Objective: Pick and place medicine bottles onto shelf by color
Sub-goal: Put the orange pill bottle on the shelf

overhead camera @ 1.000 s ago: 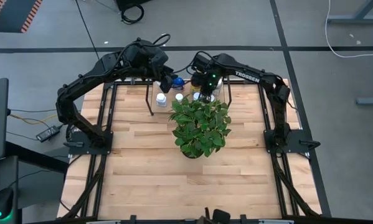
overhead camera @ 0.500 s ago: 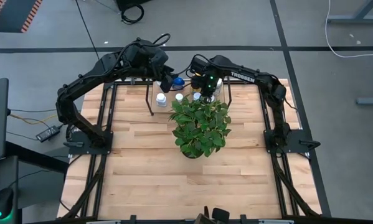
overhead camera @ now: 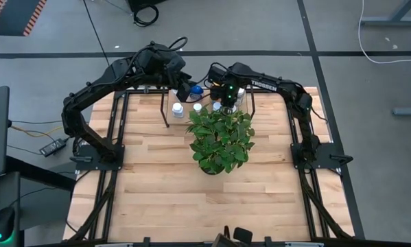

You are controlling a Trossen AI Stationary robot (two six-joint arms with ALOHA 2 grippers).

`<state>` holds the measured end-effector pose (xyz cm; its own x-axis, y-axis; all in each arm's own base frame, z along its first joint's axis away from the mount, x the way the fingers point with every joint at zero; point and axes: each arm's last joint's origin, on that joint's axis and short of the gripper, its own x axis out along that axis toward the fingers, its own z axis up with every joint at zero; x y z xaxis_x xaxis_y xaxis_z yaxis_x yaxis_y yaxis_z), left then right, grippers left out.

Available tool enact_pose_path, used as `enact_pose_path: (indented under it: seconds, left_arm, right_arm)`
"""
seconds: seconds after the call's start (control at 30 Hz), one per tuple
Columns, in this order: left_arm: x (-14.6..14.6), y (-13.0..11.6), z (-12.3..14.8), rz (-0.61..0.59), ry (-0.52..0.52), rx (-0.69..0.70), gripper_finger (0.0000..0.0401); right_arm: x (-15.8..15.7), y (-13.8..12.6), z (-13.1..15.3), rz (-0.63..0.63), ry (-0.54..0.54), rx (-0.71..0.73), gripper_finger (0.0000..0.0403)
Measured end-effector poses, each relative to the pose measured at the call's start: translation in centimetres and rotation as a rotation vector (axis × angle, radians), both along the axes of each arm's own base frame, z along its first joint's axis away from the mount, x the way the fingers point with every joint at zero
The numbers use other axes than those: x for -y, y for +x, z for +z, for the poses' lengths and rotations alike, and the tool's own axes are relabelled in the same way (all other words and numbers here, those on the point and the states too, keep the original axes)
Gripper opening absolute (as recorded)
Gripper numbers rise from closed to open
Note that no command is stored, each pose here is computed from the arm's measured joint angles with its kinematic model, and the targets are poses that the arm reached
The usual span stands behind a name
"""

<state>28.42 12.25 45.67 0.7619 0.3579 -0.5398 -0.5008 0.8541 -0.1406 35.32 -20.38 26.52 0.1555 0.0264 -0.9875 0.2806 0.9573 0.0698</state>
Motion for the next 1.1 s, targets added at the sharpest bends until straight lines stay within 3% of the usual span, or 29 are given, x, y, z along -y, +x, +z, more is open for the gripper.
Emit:
enact_pose_path:
  seconds: [1.1]
  left_arm:
    - [0.0,0.0,0.0,0.000,0.001,0.001,0.0172]
  right_arm:
    - [1.4,-0.3,0.1,-0.059,-0.033,0.034,0.0003]
